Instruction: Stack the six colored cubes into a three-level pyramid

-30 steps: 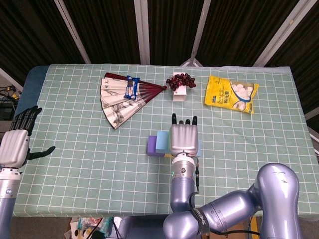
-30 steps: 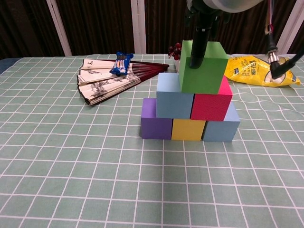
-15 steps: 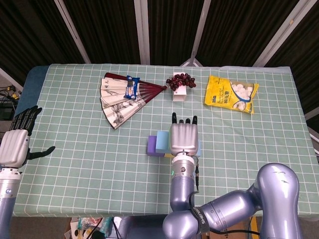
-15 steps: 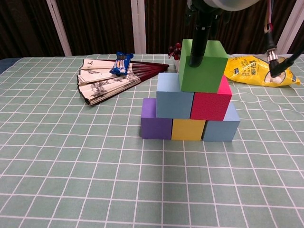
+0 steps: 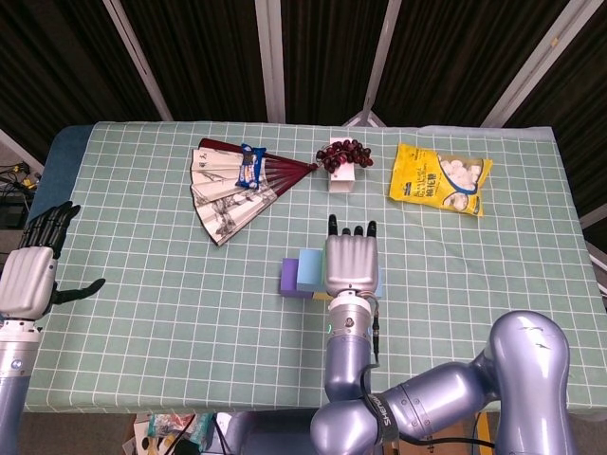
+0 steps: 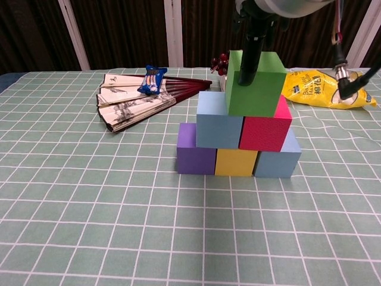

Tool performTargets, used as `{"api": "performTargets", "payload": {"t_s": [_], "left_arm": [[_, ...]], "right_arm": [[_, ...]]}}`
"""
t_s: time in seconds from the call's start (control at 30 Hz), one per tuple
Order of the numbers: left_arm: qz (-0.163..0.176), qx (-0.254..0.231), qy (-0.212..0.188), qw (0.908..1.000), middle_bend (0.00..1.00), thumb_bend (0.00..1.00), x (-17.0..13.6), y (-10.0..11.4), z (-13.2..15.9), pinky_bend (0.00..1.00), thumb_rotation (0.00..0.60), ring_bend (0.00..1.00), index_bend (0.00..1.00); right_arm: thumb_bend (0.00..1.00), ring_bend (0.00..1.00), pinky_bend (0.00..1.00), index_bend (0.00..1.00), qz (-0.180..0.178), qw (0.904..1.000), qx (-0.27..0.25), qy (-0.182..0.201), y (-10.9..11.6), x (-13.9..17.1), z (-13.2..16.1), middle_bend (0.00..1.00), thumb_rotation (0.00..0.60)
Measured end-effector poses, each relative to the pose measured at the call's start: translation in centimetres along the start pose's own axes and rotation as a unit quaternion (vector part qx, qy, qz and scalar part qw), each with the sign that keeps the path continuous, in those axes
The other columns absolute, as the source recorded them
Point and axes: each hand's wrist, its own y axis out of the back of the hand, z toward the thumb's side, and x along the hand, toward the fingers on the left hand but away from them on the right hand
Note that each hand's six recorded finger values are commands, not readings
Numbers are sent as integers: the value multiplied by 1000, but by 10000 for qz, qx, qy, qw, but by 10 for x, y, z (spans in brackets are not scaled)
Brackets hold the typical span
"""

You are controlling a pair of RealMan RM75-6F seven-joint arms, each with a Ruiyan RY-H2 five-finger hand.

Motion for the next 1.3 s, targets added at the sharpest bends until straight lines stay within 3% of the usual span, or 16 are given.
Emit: {"api": "performTargets", "payload": {"t_s": [0.43, 0.77, 1.3], "left_arm": [[5, 13, 3, 10000, 14, 47, 0, 0, 0, 8, 600, 0, 0], [23, 15, -3, 10000, 13, 47, 0, 1, 0, 1, 600, 0, 0], [105, -8, -79, 9999, 14, 47, -3, 6, 4, 1, 600, 0, 0]], "right_arm": [[331, 72, 101, 0, 120, 9998, 34, 161, -4, 2, 2, 180, 600], [301, 13, 96, 0, 46, 9996, 29, 288, -2, 3, 3, 64, 600], [291, 3, 85, 0, -3, 9992, 248, 298, 3, 16, -15, 51, 600]]}}
